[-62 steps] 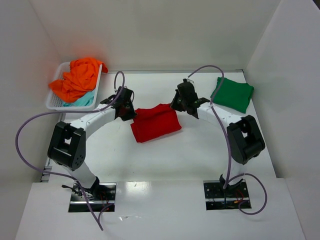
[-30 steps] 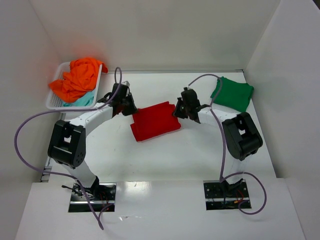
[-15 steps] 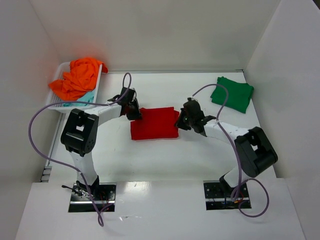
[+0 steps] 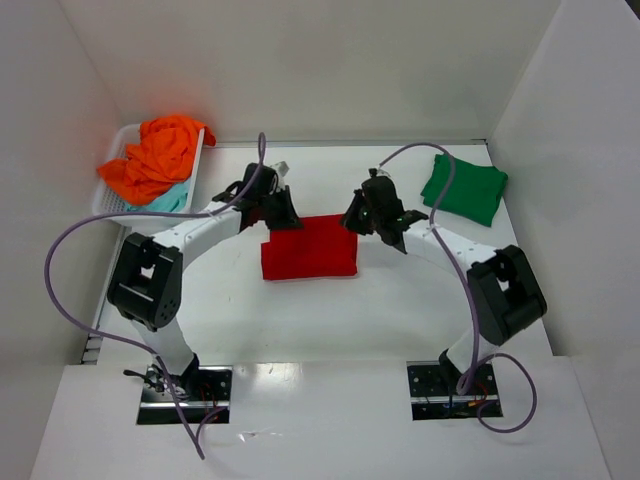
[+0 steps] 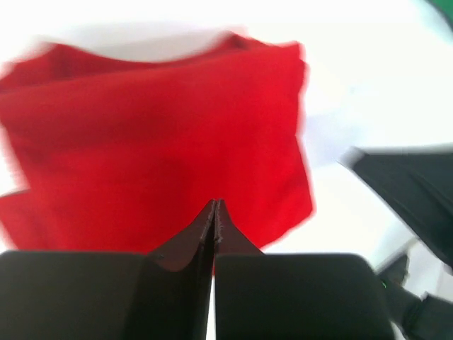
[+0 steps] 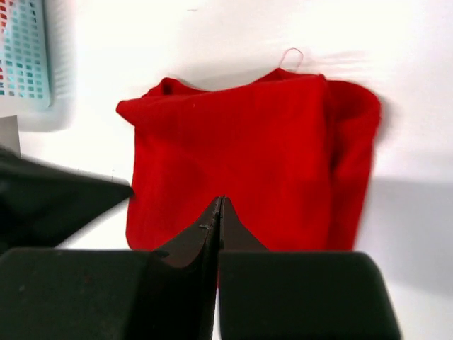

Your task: Fold and stack the t-shirts

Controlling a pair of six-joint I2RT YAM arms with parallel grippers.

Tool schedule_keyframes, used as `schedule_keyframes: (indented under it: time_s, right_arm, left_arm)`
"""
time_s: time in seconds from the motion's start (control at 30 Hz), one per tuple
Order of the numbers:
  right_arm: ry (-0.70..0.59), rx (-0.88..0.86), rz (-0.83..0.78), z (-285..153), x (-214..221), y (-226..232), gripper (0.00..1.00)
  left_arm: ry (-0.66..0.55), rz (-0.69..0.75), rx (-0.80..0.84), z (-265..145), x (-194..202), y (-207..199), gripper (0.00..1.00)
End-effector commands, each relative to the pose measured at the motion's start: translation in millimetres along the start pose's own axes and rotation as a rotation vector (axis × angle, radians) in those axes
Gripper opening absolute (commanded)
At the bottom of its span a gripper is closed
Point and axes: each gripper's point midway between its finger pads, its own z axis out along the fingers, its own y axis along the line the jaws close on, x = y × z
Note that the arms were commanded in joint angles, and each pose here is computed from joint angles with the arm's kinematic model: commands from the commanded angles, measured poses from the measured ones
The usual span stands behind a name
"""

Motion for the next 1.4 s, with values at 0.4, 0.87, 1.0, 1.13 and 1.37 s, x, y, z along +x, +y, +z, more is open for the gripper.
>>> schedule_keyframes:
  time_s: [0.4,0.87,1.0,1.13,1.37]
  right_arm:
    - [0.046,0.078,0.026,68.3,19.3,-35.0,0.00]
    - [0.003,0.122,0.065,64.9,-10.2,-64.8,0.00]
    - [-0.002,0.093,0.055,64.5,-18.9,-54.0,0.00]
    - [-0.004,0.067,0.054,62.4,-21.4,-47.6,0.00]
    - [0.009,0.052,0.055,69.3,-15.0,-49.1,0.00]
  left_arm:
    - [0.228,-0.016,0.131,57.9,106.3,-41.8,0.00]
    - [0.211,0.011,0.225,21.8,91.0,-84.4,0.03]
    - [0.206,0.029,0.303,12.1,82.7,-104.4,0.08]
    - [0.244,0.000,0.317,21.0,100.6,-105.9,0.08]
    - [0.266,-0.061,0.369,44.8,141.1,-122.8,0.03]
